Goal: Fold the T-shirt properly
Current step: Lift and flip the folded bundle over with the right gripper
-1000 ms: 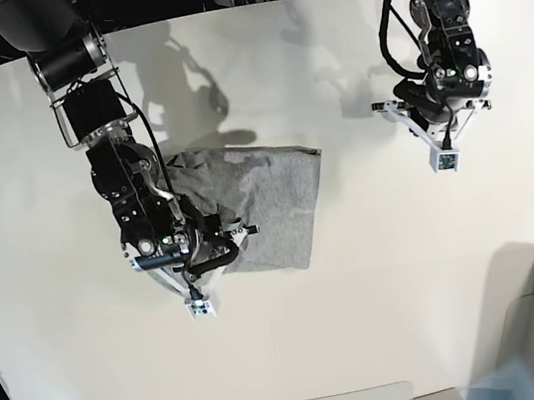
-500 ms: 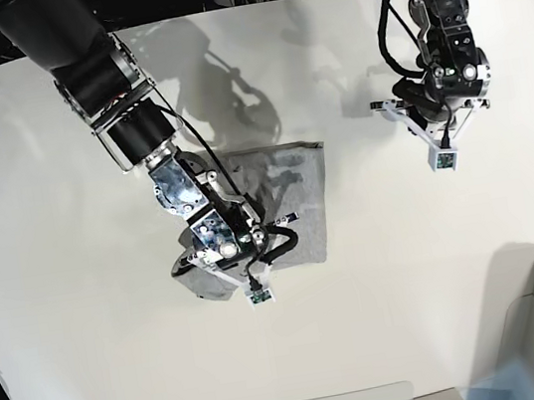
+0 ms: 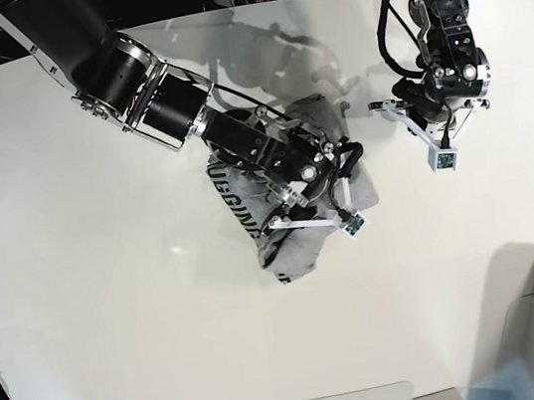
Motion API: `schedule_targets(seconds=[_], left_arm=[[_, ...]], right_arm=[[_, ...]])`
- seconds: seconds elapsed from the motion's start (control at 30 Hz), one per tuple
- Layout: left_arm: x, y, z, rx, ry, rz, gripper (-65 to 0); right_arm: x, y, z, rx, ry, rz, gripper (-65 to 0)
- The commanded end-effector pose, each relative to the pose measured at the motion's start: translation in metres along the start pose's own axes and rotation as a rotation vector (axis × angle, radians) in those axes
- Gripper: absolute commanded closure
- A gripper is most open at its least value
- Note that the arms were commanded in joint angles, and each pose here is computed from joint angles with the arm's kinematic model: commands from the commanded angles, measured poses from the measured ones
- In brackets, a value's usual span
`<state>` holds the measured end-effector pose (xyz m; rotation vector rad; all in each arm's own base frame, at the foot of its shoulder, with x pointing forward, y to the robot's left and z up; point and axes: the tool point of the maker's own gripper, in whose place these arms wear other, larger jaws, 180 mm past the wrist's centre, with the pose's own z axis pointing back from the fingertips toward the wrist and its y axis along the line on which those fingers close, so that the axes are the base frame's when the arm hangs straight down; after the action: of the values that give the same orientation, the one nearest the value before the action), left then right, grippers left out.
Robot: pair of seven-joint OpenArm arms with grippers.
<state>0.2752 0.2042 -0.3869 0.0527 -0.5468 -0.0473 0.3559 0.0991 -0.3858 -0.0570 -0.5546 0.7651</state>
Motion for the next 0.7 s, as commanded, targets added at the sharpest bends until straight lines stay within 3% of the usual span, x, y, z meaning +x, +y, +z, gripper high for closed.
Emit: schedule_targets(seconds=[0.0,0.4,0.5,0.67], left_arm=[[0.012,0.003,0.004,0.011,-0.041,-0.005,0.0],[0.012,0.003,0.004,0.011,-0.041,-0.005,0.0],[0.012,0.003,0.004,0.011,-0.041,-0.005,0.0],[0.015,0.003,0.004,0.010,-0.048,-0.005,0.0]], right_arm=[[0.027,0.000,0.014,-0.004,-0.082,0.009,-18.7],[0.068,0.043,0.084,0.127,-0.339,0.016,-18.6],[0.067,0.013,0.095,0.097,-0.383,-0.040,-18.6],[0.053,-0.067,0.092,-0.004,-0.375,-0.236,-15.5]])
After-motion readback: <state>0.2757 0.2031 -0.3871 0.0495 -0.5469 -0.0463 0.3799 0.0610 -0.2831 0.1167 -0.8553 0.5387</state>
